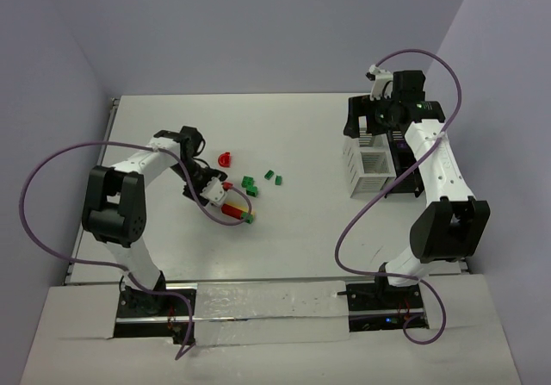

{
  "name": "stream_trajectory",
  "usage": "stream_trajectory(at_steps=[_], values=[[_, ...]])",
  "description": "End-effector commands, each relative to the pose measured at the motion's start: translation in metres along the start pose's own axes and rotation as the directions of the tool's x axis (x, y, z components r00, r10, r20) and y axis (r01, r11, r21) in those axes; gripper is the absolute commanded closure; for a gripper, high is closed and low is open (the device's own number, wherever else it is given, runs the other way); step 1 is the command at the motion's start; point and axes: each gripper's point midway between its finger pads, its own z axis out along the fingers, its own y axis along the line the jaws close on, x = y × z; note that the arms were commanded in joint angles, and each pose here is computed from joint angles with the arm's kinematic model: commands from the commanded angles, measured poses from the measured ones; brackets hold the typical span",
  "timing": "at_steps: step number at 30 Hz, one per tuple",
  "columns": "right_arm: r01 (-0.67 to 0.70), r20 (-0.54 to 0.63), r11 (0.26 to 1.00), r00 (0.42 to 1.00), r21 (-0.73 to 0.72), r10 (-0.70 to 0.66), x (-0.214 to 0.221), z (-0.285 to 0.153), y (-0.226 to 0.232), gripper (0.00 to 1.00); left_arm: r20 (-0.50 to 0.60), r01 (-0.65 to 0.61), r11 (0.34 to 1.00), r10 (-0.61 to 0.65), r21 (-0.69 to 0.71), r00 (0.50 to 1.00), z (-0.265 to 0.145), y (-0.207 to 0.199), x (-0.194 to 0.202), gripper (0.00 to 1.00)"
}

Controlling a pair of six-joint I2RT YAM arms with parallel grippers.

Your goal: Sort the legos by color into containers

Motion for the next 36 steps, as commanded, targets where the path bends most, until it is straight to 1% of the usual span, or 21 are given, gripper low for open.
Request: stream_trajectory(at_steps=[1, 7, 9, 11, 17, 22, 26, 30, 32, 33, 34, 35, 36], values=[[0.028, 0.064, 1.0, 0.998, -0.007, -0.027, -0.019, -0.021, 0.01, 0.0, -0.003, -0.1, 0.995, 0.099, -0.013, 0.995, -0.001, 0.013, -0.003, 0.34], [0.037, 0.063, 0.999, 0.997, -0.009, -0.036, -0.019, -0.021, 0.012, 0.0, 0.001, -0.099, 0.995, 0.099, 0.016, 0.995, 0.003, 0.009, -0.004, 0.45], [0.063, 0.062, 0.997, 0.996, -0.033, -0.061, -0.019, -0.019, 0.023, 0.0, 0.006, -0.098, 0.995, 0.098, 0.018, 0.995, 0.004, 0.008, -0.005, 0.52], [0.076, 0.068, 0.996, 0.995, -0.045, -0.073, -0.021, -0.02, 0.029, 0.0, 0.007, -0.093, 0.995, 0.093, 0.025, 0.996, 0.005, 0.005, -0.007, 0.57], [0.091, 0.071, 0.993, 0.994, -0.071, -0.086, -0.023, -0.019, 0.038, 0.0, -0.014, -0.094, 0.994, 0.095, 0.053, 0.995, 0.011, -0.008, -0.005, 0.56], [0.105, 0.078, 0.992, 0.992, -0.071, -0.099, -0.026, -0.022, 0.042, 0.0, -0.029, -0.05, 0.996, 0.053, 0.073, 0.998, 0.013, -0.011, -0.002, 0.49], [0.104, 0.074, 0.992, 0.992, -0.073, -0.099, -0.026, -0.023, 0.043, 0.0, -0.029, -0.041, 0.997, 0.043, 0.072, 0.999, 0.013, -0.007, -0.001, 0.5], [0.105, 0.077, 0.992, 0.992, -0.075, -0.099, -0.026, -0.023, 0.043, 0.0, -0.028, -0.028, 0.998, 0.03, 0.051, 0.999, 0.009, 0.001, -0.003, 0.65], [0.112, 0.08, 0.99, 0.991, -0.084, -0.105, -0.025, -0.024, 0.046, 0.0, -0.027, -0.012, 1.0, 0.012, 0.027, 1.0, 0.003, 0.007, -0.005, 0.77], [0.117, 0.082, 0.989, 0.991, -0.089, -0.11, -0.025, -0.024, 0.047, 0.0, -0.024, -0.009, 1.0, 0.01, 0.014, 1.0, 0.0, 0.011, -0.007, 0.8], [0.133, 0.09, 0.986, 0.988, -0.096, -0.125, -0.024, -0.024, 0.05, 0.0, -0.018, 0.014, 1.0, -0.015, -0.003, 1.0, -0.004, 0.014, -0.01, 0.9], [0.149, 0.097, 0.982, 0.986, -0.114, -0.138, -0.023, -0.025, 0.056, 0.0, 0.004, 0.041, 0.998, -0.041, -0.042, 0.999, -0.011, 0.024, -0.017, 0.97], [0.174, 0.109, 0.972, 0.981, -0.155, -0.158, -0.021, -0.026, 0.066, 0.0, 0.069, 0.083, 0.989, -0.074, -0.125, 0.995, -0.029, 0.046, -0.034, 1.0]])
